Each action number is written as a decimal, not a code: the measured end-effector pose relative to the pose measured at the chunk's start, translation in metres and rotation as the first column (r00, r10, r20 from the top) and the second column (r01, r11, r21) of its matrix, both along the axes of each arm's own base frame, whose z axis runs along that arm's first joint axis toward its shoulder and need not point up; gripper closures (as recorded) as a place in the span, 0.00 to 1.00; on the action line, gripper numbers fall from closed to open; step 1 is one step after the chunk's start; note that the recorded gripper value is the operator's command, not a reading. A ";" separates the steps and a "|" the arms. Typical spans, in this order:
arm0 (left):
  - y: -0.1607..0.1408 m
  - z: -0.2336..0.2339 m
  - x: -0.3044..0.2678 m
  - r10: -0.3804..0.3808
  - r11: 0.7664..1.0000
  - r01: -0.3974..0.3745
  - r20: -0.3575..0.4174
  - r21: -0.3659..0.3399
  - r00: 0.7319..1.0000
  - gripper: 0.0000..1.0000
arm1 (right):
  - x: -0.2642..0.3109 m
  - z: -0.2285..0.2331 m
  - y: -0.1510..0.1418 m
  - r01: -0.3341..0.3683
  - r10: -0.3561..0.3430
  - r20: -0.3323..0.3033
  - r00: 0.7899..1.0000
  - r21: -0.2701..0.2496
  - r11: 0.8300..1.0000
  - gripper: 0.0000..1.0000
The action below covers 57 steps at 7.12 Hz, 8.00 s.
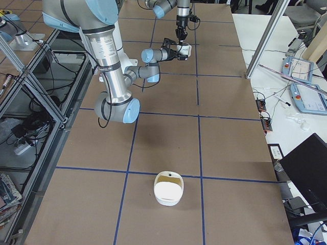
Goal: Left arm hands cup to right arm to dump lemon
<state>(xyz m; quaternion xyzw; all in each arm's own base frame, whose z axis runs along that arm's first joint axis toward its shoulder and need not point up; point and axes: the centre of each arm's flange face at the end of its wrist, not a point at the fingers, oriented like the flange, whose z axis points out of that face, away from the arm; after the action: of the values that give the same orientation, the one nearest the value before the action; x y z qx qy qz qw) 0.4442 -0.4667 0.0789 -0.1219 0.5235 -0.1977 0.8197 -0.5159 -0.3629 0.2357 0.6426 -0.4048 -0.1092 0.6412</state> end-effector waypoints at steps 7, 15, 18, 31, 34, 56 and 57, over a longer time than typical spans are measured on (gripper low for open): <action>-0.048 0.076 -0.104 0.069 0.987 -0.070 0.017 0.142 0.997 0.00 | -0.001 0.002 -0.008 0.000 0.003 0.054 0.999 -0.057 0.998 0.85; -0.057 0.253 -0.179 0.094 0.880 -0.239 0.342 0.410 0.935 0.00 | 0.203 0.140 -0.156 -0.154 0.185 0.061 0.981 -0.341 0.927 0.97; -0.055 0.249 -0.173 0.081 0.898 -0.218 0.342 0.383 0.936 0.00 | 0.297 0.199 -0.125 -0.147 0.171 0.022 0.985 -0.409 0.901 0.92; -0.045 0.223 -0.136 0.063 0.905 -0.195 0.335 0.377 0.940 0.00 | 0.503 0.492 0.097 0.261 0.352 0.709 0.612 -0.601 0.756 0.97; -0.045 0.222 -0.137 0.059 0.905 -0.193 0.337 0.379 0.940 0.00 | 0.503 0.486 0.087 0.400 0.431 0.813 0.391 -0.572 0.716 0.97; -0.042 0.223 -0.139 0.057 0.902 -0.192 0.336 0.386 0.940 0.00 | 0.557 0.494 0.120 0.724 0.527 0.715 -0.460 -0.042 0.689 1.00; -0.041 0.223 -0.139 0.057 0.902 -0.193 0.335 0.387 0.941 0.00 | 0.559 0.491 0.120 0.709 0.511 0.734 -0.446 -0.058 0.703 1.00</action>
<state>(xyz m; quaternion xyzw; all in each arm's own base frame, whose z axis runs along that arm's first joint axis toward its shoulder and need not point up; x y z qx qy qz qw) 0.3048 -0.5082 0.3015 0.0544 0.4066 -0.0455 0.9108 0.0435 -0.2431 0.7268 0.0512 -0.8162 0.5622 0.1231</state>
